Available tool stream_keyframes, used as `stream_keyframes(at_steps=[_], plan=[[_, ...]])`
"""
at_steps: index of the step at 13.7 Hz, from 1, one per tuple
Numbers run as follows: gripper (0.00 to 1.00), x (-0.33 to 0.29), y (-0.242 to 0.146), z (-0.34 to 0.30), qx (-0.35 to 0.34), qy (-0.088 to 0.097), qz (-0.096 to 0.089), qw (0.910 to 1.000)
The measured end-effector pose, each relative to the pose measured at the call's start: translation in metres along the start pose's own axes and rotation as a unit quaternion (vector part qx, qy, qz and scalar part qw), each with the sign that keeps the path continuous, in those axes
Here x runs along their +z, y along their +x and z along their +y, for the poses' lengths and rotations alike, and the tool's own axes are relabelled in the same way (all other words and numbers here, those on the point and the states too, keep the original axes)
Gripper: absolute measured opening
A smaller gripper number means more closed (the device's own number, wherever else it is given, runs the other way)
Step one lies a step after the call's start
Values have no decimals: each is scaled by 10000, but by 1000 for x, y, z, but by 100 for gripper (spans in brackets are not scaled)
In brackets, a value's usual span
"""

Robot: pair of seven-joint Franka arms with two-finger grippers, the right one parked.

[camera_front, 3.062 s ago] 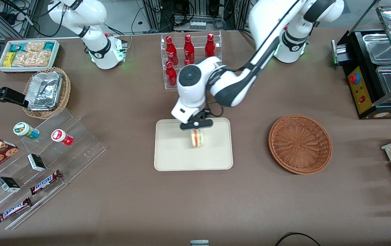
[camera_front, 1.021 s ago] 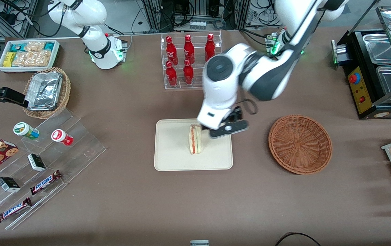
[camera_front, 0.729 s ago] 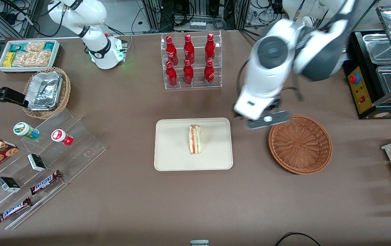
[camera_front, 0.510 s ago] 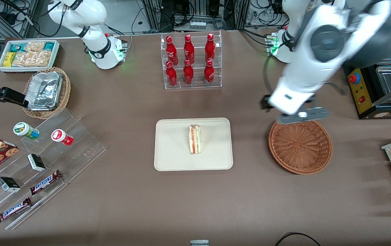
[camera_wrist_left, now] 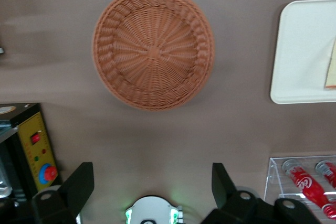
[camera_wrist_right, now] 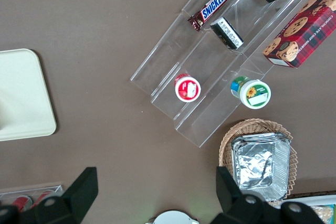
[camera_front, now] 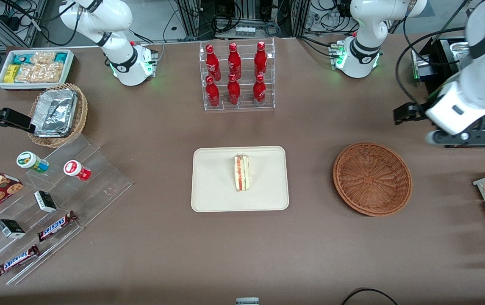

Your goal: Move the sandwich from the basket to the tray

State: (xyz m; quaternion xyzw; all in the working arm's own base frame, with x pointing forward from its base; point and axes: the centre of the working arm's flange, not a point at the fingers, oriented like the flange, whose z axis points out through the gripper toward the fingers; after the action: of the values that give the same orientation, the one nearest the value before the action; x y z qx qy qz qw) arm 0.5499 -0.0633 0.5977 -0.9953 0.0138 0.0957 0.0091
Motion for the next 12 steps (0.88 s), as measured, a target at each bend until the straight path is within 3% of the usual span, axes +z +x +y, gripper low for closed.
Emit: stream_keyframes(at_steps=[7,12], plan=[[99,-14,-16,-58,-100,73,108,9999],[99,-14,-15,-57,27,77,106,9999]])
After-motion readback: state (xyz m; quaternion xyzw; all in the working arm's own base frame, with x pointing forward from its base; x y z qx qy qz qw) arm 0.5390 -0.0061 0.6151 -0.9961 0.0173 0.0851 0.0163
